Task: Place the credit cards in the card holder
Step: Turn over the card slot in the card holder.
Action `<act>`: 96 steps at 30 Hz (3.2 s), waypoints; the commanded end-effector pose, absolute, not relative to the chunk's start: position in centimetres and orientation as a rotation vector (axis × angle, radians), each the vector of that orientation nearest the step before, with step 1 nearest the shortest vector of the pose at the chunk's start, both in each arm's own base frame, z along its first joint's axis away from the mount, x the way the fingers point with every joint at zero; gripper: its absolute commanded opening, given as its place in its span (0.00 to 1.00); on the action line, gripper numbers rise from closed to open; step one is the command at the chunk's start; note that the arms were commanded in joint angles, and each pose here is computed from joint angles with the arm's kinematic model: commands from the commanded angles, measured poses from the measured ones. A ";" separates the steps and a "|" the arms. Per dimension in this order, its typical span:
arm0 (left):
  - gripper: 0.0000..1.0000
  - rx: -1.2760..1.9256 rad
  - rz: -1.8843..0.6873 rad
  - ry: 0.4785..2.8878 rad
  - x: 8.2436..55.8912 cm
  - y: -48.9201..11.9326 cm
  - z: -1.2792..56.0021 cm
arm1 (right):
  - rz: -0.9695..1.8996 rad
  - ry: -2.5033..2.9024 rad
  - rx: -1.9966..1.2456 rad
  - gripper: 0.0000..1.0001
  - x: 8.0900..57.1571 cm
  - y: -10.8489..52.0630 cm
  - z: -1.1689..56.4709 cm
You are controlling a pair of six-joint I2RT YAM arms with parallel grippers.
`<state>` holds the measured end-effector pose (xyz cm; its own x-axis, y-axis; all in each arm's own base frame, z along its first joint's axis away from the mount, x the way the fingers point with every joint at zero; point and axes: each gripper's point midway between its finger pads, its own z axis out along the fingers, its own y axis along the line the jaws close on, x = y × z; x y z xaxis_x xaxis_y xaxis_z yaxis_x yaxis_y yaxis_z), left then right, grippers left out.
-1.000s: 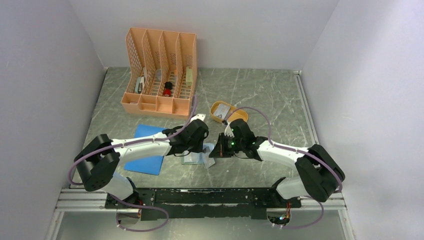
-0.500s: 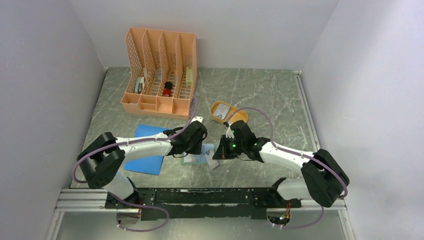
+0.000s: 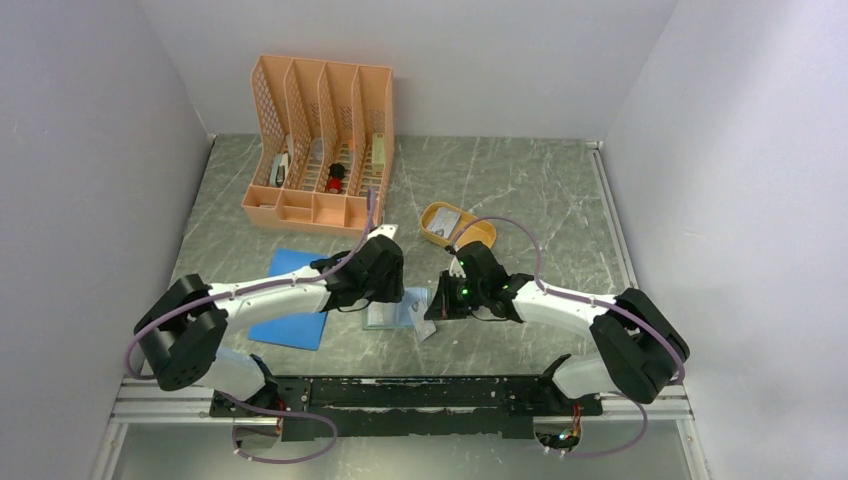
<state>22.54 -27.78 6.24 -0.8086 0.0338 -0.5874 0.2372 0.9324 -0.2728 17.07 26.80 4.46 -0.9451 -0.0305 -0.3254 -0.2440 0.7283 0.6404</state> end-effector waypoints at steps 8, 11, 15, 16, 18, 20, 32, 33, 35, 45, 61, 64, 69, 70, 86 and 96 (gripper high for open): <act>0.47 0.120 -0.825 2.460 23.0 -29.5 7.2 | 1.047 2.602 -0.226 0.00 18.0 27.6 5.2; 0.48 0.119 -0.919 2.428 23.0 -30.2 7.8 | 1.047 2.600 -0.232 0.00 18.0 27.7 5.3; 0.49 0.113 -0.999 2.383 23.2 -30.5 8.9 | 1.044 2.599 -0.236 0.00 18.1 27.7 5.3; 0.49 0.116 -1.003 2.378 23.3 -30.6 8.9 | 1.044 2.599 -0.237 0.00 18.0 27.7 5.3; 0.49 0.128 -1.005 2.381 23.3 -30.7 8.9 | 1.046 2.598 -0.238 0.00 18.1 27.7 5.3; 0.49 0.138 -1.004 2.392 23.3 -30.7 8.5 | 1.050 2.598 -0.240 0.00 18.0 27.7 5.3; 0.49 0.173 -0.988 2.463 23.0 -31.1 6.5 | 1.166 2.529 -0.289 0.00 17.7 28.8 7.0; 0.49 0.174 -0.985 2.468 23.0 -31.1 6.3 | 1.172 2.528 -0.289 0.00 17.7 28.8 7.0; 0.48 0.177 -0.979 2.475 22.9 -31.1 6.1 | 1.185 2.526 -0.293 0.00 17.5 28.9 7.1; 0.36 0.172 -0.936 2.497 22.9 -30.6 5.4 | 1.247 2.503 -0.306 0.00 17.2 29.5 7.7; 0.05 0.116 -0.742 2.538 23.4 -28.1 3.5 | 1.193 2.528 -0.280 0.00 17.3 28.9 6.8; 0.05 0.108 -0.730 2.543 23.3 -27.8 3.9 | 1.179 2.533 -0.279 0.00 17.4 28.8 6.7; 0.05 0.096 -0.742 2.500 23.8 -27.8 5.8 | 1.144 2.560 -0.258 0.00 17.4 28.4 6.0; 0.05 0.092 -0.743 2.489 23.9 -27.8 6.3 | 1.137 2.565 -0.252 0.00 17.4 28.4 5.9; 0.19 0.079 -0.577 2.474 24.0 -24.9 7.9 | 1.266 2.523 -0.301 0.00 17.2 30.1 7.3; 0.37 0.050 -0.545 2.407 23.7 -23.1 10.0 | 1.295 2.519 -0.326 0.00 18.2 33.4 7.8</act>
<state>23.52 -23.95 9.33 -0.7998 -0.1019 -0.5915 0.1764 0.9020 -0.3940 17.39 31.43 6.55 -0.9412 -0.0713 -0.3303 -0.3035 0.6079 0.7337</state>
